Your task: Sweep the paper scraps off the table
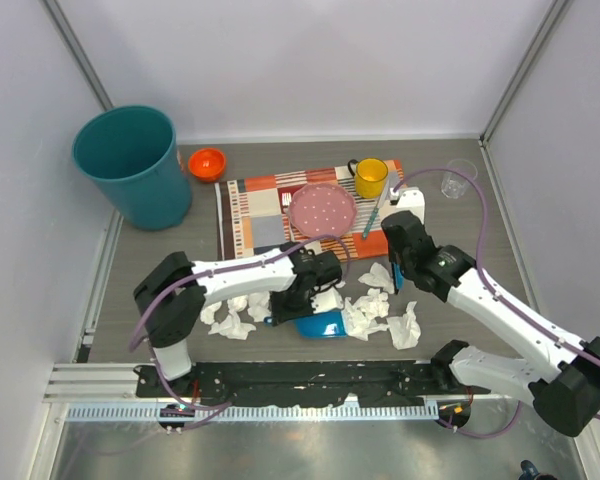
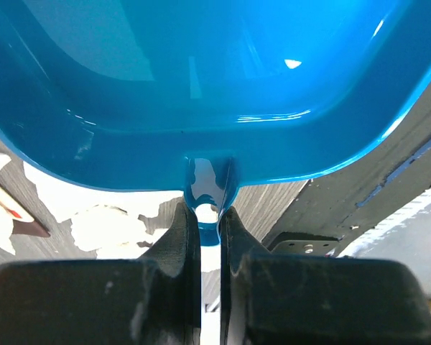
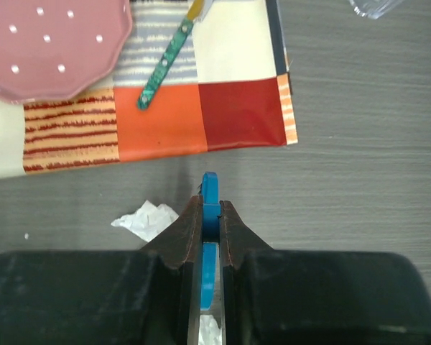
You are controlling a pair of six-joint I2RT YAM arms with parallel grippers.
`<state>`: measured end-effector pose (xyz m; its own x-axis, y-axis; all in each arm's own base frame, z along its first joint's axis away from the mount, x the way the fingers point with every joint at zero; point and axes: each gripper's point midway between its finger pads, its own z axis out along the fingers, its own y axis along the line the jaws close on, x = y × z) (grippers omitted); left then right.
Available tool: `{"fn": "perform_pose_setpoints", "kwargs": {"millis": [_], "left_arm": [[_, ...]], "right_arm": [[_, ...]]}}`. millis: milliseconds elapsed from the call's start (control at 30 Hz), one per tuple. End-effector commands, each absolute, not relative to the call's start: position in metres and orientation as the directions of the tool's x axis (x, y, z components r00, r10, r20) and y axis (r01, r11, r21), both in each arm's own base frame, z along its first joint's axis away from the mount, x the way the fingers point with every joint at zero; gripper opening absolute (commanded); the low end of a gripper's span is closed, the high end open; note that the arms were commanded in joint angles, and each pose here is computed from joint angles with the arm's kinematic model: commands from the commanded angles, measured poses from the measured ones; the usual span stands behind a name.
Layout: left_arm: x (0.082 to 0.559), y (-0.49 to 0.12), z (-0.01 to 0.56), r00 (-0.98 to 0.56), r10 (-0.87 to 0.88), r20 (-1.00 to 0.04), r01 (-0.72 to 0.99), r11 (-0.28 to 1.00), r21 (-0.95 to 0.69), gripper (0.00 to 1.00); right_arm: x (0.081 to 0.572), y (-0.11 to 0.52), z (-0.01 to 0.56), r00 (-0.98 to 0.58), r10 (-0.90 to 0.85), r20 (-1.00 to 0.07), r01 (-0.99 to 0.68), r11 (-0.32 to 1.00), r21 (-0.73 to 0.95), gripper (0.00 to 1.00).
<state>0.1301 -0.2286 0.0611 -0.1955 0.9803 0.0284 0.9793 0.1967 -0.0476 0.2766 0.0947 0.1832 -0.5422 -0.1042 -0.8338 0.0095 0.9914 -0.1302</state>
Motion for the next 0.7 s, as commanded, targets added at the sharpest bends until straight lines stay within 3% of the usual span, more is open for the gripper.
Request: {"fn": "perform_pose_setpoints", "kwargs": {"millis": [0, 367, 500, 667], "left_arm": [[0.127, -0.21, 0.056, -0.123, 0.976, 0.178, 0.987, 0.138, -0.077, 0.0], [0.134, -0.202, 0.059, -0.064, 0.97, 0.235, 0.995, 0.08, -0.062, 0.0], [0.135, -0.205, 0.053, -0.058, 0.968, 0.245, 0.995, 0.077, -0.069, 0.0], [0.136, -0.208, 0.052, -0.057, 0.97, 0.235, 0.994, 0.077, -0.077, 0.0]], "right_arm": [[0.276, 0.099, 0.177, -0.572, -0.107, -0.813, -0.008, 0.992, -0.125, 0.01], [0.282, 0.08, 0.229, -0.484, -0.126, -0.866, 0.061, 0.982, -0.177, 0.01], [0.28, 0.066, 0.201, -0.553, -0.141, -0.821, 0.132, 0.958, -0.253, 0.01], [0.283, 0.072, 0.161, -0.638, -0.19, -0.747, 0.088, 0.945, -0.315, 0.01]]}}
